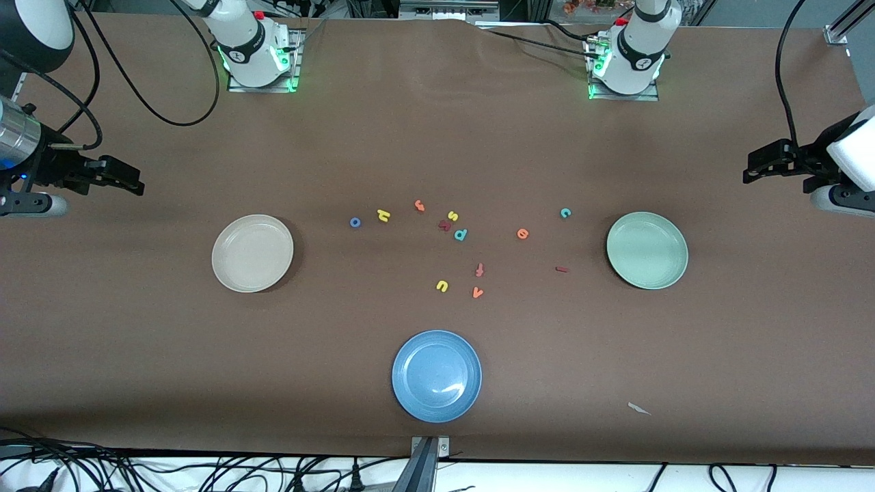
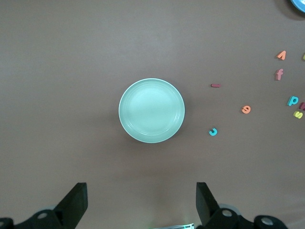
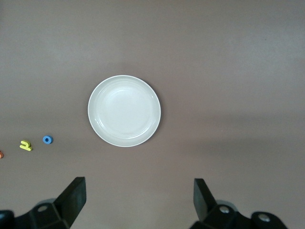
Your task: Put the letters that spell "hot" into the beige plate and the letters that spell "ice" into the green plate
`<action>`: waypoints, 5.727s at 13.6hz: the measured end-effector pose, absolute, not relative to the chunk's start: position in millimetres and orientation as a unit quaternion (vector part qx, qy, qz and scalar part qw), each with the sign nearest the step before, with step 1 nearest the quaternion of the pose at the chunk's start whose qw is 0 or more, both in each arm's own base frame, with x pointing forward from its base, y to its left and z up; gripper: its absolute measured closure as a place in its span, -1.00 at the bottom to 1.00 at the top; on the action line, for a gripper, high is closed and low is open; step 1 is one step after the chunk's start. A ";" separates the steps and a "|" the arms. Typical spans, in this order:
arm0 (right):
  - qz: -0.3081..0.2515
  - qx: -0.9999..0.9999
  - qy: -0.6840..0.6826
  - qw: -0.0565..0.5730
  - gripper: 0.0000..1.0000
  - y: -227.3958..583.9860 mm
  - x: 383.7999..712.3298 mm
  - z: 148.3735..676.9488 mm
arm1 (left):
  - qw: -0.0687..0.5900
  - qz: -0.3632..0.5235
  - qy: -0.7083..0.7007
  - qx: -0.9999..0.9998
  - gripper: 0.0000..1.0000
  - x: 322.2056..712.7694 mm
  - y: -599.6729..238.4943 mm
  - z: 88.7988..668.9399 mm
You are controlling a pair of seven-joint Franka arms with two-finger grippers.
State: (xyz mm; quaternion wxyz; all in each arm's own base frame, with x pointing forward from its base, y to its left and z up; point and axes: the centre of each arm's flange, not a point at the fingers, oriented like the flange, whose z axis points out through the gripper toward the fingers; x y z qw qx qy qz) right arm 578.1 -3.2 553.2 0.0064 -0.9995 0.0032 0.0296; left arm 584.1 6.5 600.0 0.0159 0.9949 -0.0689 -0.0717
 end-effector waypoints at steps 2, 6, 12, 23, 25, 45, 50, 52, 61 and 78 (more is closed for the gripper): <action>0.028 -1.000 0.003 0.006 -1.00 -3.1 578.3 554.8 | 0.016 -0.072 -0.068 0.995 -1.00 584.1 7.8 600.0; 0.025 -1.000 0.003 0.002 -1.00 -3.9 578.9 558.4 | 0.016 -0.071 -0.059 0.996 -1.00 583.9 17.7 600.0; 0.017 -1.000 0.003 0.001 -1.00 -4.2 580.3 566.6 | 0.017 -0.071 -0.049 0.996 -1.00 584.4 29.1 598.9; 0.020 -1.000 0.001 -0.006 -1.00 -5.2 580.5 570.9 | 0.017 -0.072 -0.050 0.996 -1.00 584.8 27.9 597.9; 0.018 -1.000 0.001 -0.006 -1.00 -5.0 580.5 574.5 | 0.017 -0.072 -0.050 0.996 -1.00 584.8 27.9 597.9; 0.035 -0.999 -0.002 -0.006 -1.00 -0.6 584.1 566.2 | 0.017 -0.074 -0.052 0.996 -1.00 585.1 26.4 595.9; 0.036 -0.999 -0.002 -0.006 -1.00 -0.6 584.5 565.4 | 0.017 -0.074 -0.051 0.996 -1.00 585.1 27.0 595.9; 0.036 -0.999 -0.002 -0.006 -1.00 -0.6 584.5 565.4 | 0.017 -0.074 -0.050 0.996 -1.00 585.1 27.7 595.8; 0.037 -0.999 -0.002 -0.006 -1.00 -0.5 584.3 565.1 | 0.017 -0.075 -0.055 0.995 -1.00 586.0 22.0 594.2; 0.041 -0.999 -0.002 -0.006 -1.00 -0.4 585.7 560.9 | 0.017 -0.078 -0.056 0.995 -1.00 587.7 21.5 590.4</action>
